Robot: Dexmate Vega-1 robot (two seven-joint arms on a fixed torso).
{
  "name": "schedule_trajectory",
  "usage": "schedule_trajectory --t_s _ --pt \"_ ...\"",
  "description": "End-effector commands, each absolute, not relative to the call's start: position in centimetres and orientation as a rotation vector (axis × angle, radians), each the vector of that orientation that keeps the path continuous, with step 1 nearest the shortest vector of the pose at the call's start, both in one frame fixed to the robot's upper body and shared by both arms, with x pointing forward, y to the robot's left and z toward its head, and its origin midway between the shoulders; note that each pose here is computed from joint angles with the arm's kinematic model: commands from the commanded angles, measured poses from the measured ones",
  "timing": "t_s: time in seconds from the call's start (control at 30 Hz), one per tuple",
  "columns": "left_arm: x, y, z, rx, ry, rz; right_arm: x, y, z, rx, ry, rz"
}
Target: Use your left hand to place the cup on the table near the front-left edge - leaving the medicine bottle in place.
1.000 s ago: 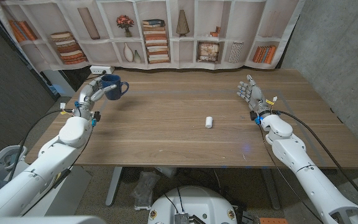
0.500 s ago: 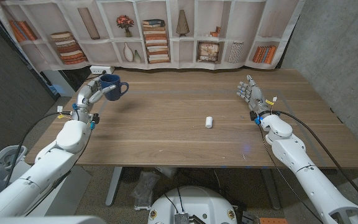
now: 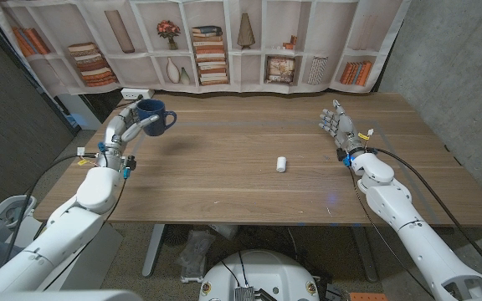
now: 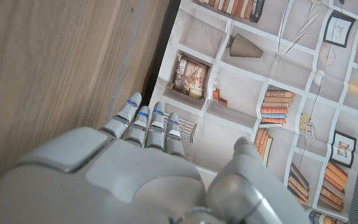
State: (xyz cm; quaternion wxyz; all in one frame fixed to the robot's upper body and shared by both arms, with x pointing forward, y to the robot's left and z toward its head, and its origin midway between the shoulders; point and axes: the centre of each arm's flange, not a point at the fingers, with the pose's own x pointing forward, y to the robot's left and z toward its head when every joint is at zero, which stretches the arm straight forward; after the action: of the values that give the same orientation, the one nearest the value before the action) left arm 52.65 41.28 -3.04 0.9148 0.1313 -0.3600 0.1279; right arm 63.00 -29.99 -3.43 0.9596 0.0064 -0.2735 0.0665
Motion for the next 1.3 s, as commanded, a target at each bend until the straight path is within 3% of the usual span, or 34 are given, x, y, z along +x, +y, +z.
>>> schedule_trajectory --t_s 0.03,1.3 --pt "51.8 40.3 -3.6 0.273 -0.754 0.249 63.2 -30.3 -3.1 0.019 -0.564 0.135" --pt "50.0 39.3 -7.8 0.206 -0.765 0.185 62.8 -29.8 -2.4 0.006 -0.573 0.131"
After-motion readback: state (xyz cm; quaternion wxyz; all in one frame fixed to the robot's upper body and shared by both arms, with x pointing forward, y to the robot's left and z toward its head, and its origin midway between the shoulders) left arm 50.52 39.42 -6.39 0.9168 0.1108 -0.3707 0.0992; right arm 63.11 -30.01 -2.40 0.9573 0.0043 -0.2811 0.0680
